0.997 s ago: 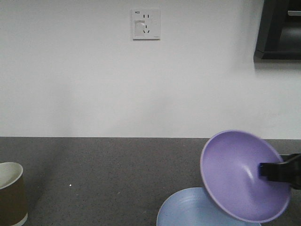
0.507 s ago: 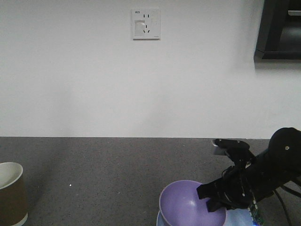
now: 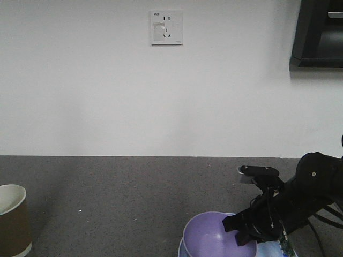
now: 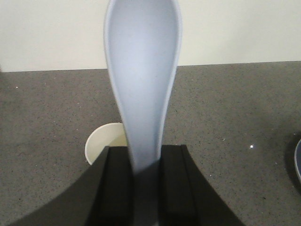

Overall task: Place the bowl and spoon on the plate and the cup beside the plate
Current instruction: 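Lower the lavender bowl onto the blue plate and release, then move the left gripper over the bowl and drop the spoon in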

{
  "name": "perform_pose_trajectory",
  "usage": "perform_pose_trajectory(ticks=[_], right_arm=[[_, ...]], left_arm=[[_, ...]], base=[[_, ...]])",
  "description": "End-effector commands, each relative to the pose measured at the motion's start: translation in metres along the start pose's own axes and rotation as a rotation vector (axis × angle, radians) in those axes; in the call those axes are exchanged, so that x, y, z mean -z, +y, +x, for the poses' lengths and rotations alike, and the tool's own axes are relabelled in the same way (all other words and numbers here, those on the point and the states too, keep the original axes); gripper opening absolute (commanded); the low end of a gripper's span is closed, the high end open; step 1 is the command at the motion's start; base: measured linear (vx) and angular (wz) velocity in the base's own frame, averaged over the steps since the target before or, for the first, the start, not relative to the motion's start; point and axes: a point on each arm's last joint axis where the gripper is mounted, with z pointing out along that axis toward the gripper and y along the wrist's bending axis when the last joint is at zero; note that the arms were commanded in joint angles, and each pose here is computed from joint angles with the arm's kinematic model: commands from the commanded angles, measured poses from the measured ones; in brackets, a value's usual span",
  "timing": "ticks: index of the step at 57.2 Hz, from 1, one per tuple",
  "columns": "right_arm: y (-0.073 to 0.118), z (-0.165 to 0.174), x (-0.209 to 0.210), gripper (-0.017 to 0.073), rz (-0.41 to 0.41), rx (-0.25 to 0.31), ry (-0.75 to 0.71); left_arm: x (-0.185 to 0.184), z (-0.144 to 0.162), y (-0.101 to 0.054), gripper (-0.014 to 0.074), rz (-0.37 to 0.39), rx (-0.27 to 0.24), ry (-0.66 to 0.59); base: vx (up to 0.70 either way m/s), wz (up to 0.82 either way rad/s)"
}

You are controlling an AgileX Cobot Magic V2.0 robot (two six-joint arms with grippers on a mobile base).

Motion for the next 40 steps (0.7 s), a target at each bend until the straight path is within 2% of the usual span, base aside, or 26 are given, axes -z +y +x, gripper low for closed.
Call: perform_pose_trajectory(ticks=[1,19,24,35,40], right_arm=[[0.006,-0.012,0.024,0.0141,0.001,0.015,-0.112],[0.007,-0.012,0.027,0.0465,-0.002,0.014,-0.122],[0.009,-0.013,0.035,0.0529,-0.001,0.019,-0.153],[0.017,-0.012,0.075,0.0584,0.006,0.045,-0.279],[0.024,-0.006,0.106,0.0584,0.015,0.074,-0.356]], left_arm=[[0.009,-0.014,-0.002,-0.0006,0.012,0.006,-0.111],[0.009,-0.012,-0.002,-0.0006,0.015,0.008,-0.094],[0.009,-0.012,-0.002,-0.0006,0.016,0.008,-0.092],[0.008,-0.012,-0.005,-0.0004,0.044,0.024,-0.096],[0.003,-0.013,-0.006,-0.0003,0.058,0.008,-0.083]], base=[[0.00,0.00],[0.00,0.00],[0.00,0.00],[0.00,0.00],[0.00,0.00]])
